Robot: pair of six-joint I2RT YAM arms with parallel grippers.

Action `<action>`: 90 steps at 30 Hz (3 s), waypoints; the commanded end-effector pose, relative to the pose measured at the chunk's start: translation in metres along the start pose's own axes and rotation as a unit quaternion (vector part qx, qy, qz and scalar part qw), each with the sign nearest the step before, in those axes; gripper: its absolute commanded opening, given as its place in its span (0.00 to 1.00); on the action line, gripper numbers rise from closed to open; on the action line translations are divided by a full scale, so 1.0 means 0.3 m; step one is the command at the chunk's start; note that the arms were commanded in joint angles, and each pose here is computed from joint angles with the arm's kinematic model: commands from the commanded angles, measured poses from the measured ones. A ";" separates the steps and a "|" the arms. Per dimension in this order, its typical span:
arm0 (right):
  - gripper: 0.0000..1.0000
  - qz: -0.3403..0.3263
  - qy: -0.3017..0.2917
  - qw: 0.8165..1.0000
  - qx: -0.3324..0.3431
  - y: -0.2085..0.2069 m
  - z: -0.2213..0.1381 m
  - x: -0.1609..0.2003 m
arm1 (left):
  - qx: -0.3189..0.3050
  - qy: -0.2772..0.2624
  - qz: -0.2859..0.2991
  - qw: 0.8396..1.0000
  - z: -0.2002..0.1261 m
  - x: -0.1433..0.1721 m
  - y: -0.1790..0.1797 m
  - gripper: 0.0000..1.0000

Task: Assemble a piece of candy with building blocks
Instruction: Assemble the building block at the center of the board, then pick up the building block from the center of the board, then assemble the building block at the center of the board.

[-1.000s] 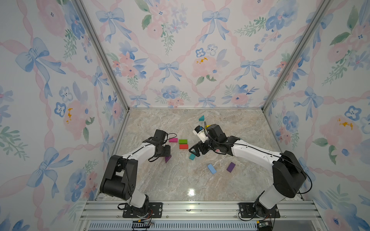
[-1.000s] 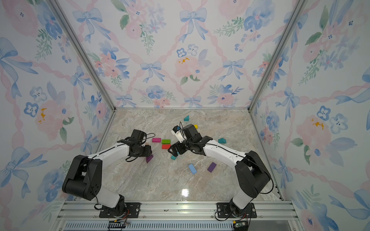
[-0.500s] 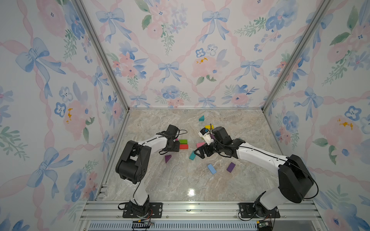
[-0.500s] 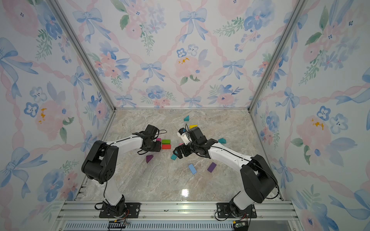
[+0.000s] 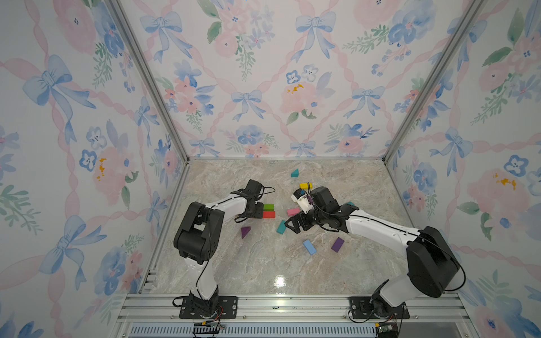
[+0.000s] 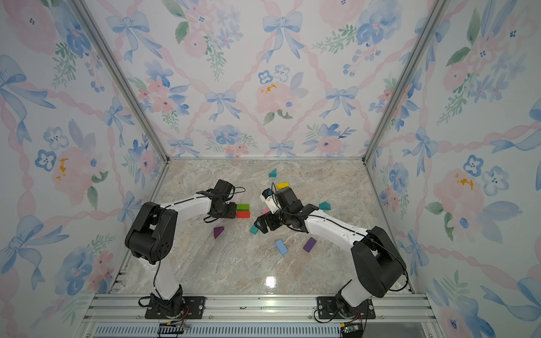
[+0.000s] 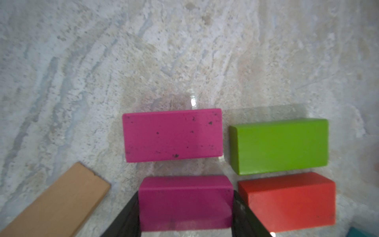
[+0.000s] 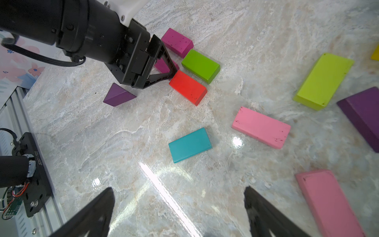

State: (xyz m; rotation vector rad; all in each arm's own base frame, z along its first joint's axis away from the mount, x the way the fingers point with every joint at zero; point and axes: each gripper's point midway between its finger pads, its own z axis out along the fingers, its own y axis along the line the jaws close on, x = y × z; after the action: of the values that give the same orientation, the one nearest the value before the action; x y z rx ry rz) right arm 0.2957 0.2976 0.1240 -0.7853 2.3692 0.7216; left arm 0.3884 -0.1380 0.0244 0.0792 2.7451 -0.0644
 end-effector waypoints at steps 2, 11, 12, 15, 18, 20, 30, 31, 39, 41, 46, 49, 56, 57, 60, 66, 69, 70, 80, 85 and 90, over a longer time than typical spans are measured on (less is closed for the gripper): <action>0.99 -0.003 0.014 1.000 0.020 -0.014 -0.015 0.026 | -0.011 0.024 -0.002 1.000 0.040 0.037 0.030 0.57; 0.99 -0.023 0.038 0.999 0.032 0.000 0.000 0.067 | 0.035 -0.025 -0.009 0.999 -0.089 -0.048 -0.022 0.74; 0.99 -0.027 0.043 0.998 0.032 -0.003 0.009 0.072 | 0.042 -0.034 -0.009 0.999 -0.117 -0.056 -0.026 0.74; 0.99 -0.040 0.069 0.996 0.032 -0.012 0.043 0.092 | 0.062 -0.062 -0.010 0.996 -0.211 -0.066 -0.032 0.83; 0.99 -0.059 0.102 0.993 0.032 -0.009 0.093 0.105 | 0.083 -0.095 -0.014 0.992 -0.312 -0.070 -0.030 0.98; 0.99 -0.069 0.116 0.990 0.031 -0.001 0.129 0.103 | 0.100 -0.107 -0.021 0.989 -0.356 -0.068 -0.014 0.98; 0.99 -0.127 0.214 0.967 0.060 -0.012 0.307 0.123 | 0.162 -0.144 -0.056 0.975 -0.439 -0.065 0.096 0.98; 0.99 -0.132 0.220 0.964 0.064 -0.016 0.312 0.123 | 0.165 -0.149 -0.061 0.973 -0.446 -0.068 0.100 0.98; 0.99 -0.160 0.258 0.950 0.066 -0.032 0.331 0.143 | 0.173 -0.163 -0.067 0.969 -0.450 -0.072 0.098 0.98; 1.00 -0.168 0.265 0.947 0.062 -0.026 0.329 0.153 | 0.175 -0.166 -0.068 0.968 -0.455 -0.073 0.098 0.98; 0.97 -0.195 0.274 0.941 0.033 0.024 0.336 0.197 | 0.187 -0.184 -0.069 0.963 -0.497 -0.083 0.091 0.98; 0.93 -0.195 0.279 0.940 0.030 0.028 0.346 0.208 | 0.184 -0.193 -0.076 0.961 -0.515 -0.080 0.106 0.98; 0.81 -0.193 0.291 0.936 0.039 0.025 0.360 0.222 | 0.186 -0.194 -0.082 0.960 -0.516 -0.077 0.115 0.98; 0.78 -0.188 0.292 0.937 0.042 0.023 0.362 0.224 | 0.186 -0.195 -0.082 0.960 -0.516 -0.079 0.115 0.98; 0.70 -0.171 0.291 0.940 0.048 0.030 0.371 0.224 | 0.184 -0.199 -0.081 0.959 -0.522 -0.081 0.119 0.98; 0.56 -0.090 0.276 0.954 0.072 0.079 0.413 0.216 | 0.173 -0.208 -0.089 0.959 -0.529 -0.090 0.144 0.98; 0.48 -0.012 0.252 0.965 0.077 0.104 0.456 0.201 | 0.176 -0.211 -0.091 0.957 -0.530 -0.094 0.145 0.98; 0.47 0.011 0.240 0.968 0.072 0.114 0.475 0.195 | 0.179 -0.213 -0.091 0.956 -0.533 -0.095 0.142 0.98; 0.50 0.093 0.184 0.977 0.061 0.143 0.557 0.136 | 0.183 -0.219 -0.092 0.954 -0.544 -0.076 0.141 0.98; 0.63 0.107 0.177 0.976 0.065 0.130 0.551 0.153 | 0.186 -0.223 -0.092 0.952 -0.553 -0.081 0.139 0.98; 0.70 0.111 0.172 0.977 0.060 0.141 0.530 0.150 | 0.185 -0.224 -0.093 0.952 -0.554 -0.084 0.140 0.98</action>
State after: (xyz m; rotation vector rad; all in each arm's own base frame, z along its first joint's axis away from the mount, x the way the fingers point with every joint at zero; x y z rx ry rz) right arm 0.3144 0.4313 0.0336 -0.6537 2.6653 0.6347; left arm 0.3508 -0.0887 0.1801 -0.0698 2.2743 -0.5581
